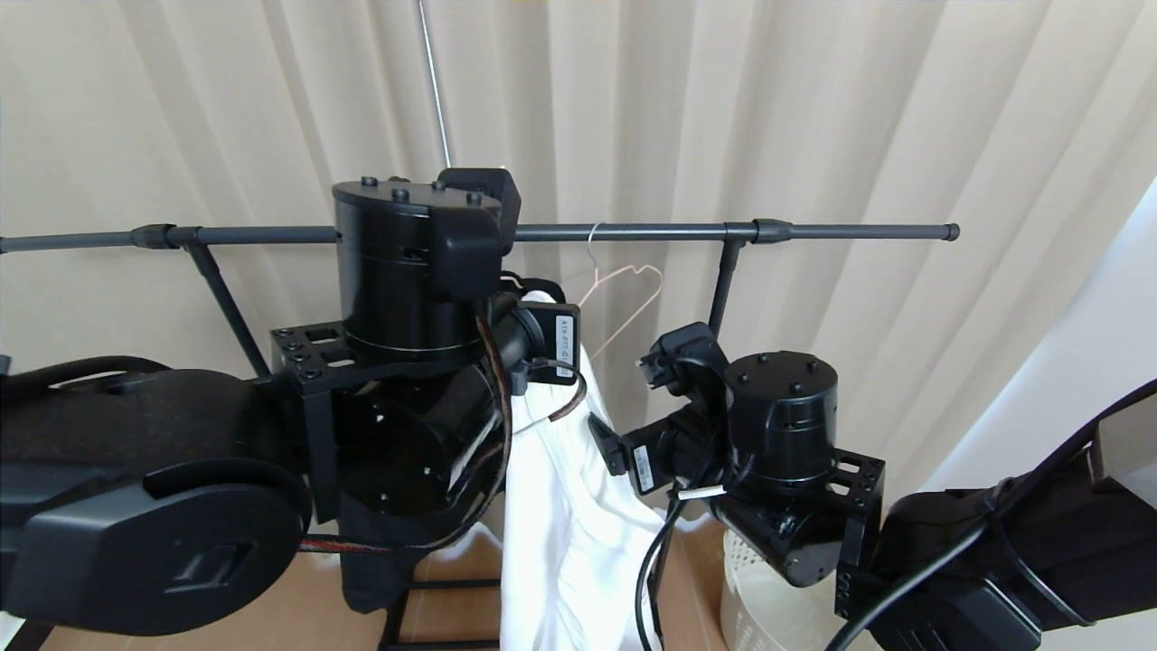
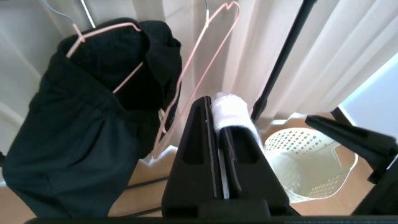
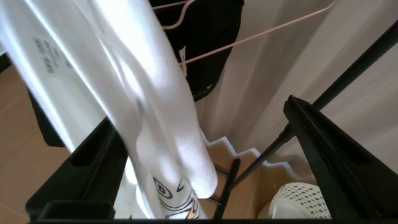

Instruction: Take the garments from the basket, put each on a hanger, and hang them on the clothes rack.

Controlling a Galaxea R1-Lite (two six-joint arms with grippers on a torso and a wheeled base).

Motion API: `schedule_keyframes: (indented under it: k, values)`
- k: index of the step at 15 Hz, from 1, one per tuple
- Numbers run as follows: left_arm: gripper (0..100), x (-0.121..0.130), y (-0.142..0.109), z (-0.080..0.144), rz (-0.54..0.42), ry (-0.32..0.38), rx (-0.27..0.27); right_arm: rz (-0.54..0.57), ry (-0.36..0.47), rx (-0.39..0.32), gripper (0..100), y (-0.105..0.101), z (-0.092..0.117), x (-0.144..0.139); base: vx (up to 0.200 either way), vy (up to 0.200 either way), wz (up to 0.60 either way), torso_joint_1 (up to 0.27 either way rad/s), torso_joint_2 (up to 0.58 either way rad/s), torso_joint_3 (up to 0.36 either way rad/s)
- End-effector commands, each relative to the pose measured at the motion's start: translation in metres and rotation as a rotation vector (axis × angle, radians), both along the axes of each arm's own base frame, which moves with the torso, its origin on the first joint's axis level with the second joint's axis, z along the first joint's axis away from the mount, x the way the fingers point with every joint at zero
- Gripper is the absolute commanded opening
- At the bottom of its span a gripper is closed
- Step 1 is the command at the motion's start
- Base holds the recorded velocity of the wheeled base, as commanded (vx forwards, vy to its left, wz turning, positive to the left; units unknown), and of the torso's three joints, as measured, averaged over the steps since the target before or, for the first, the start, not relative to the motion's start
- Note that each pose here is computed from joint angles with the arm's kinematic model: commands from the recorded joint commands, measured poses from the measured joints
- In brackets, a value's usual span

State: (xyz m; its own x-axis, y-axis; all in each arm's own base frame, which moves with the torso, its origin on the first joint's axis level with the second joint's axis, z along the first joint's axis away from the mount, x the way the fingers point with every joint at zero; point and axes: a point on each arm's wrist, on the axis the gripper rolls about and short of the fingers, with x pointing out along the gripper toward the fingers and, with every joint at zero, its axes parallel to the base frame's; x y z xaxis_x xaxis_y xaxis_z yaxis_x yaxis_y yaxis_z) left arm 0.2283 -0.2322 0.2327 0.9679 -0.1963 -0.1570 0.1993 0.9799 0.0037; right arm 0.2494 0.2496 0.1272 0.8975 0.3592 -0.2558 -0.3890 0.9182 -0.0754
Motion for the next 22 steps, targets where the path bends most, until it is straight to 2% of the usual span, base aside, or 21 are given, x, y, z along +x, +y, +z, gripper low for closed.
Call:
schedule_keyframes:
  k: [1,4,8,11,13,18,20,22]
  values:
    - [0,-0.006,0.014,0.015,0.016,-0.029,-0.032,-0.029,0.003,-0.008,100,-0.002,-0.005,0.008,0.000,0.000,0.00,0.000,0.00,0.000]
    - [0,-0.010,0.022,0.013,0.022,-0.022,-0.024,-0.090,-0.018,0.006,100,-0.007,0.000,0.022,0.000,0.000,0.00,0.000,0.00,0.000]
    - [0,-0.011,0.028,0.018,0.036,-0.035,-0.038,-0.106,-0.016,0.000,100,-0.011,0.000,0.025,0.000,0.000,0.00,0.000,0.00,0.000]
    - [0,-0.011,0.032,0.011,0.045,-0.017,-0.018,-0.112,-0.023,0.007,100,-0.013,0.002,0.026,0.000,0.000,0.00,0.000,0.00,0.000]
    - [0,-0.012,0.029,0.005,0.030,-0.004,-0.007,-0.088,-0.020,0.006,100,-0.007,0.000,0.019,0.000,0.000,0.00,0.000,0.00,0.000]
    - [0,-0.010,-0.002,-0.023,-0.033,0.054,0.056,-0.020,-0.014,0.009,100,0.008,0.000,0.000,0.000,0.000,0.00,0.000,0.00,0.000]
    - [0,-0.007,-0.010,-0.029,-0.042,0.064,0.068,-0.006,-0.014,0.016,100,0.010,0.000,-0.004,0.000,0.000,0.00,0.000,0.00,0.000]
    - [0,-0.004,-0.014,-0.030,-0.043,0.066,0.071,0.023,-0.047,0.051,100,0.006,0.006,-0.010,0.000,0.000,0.00,0.000,0.00,0.000]
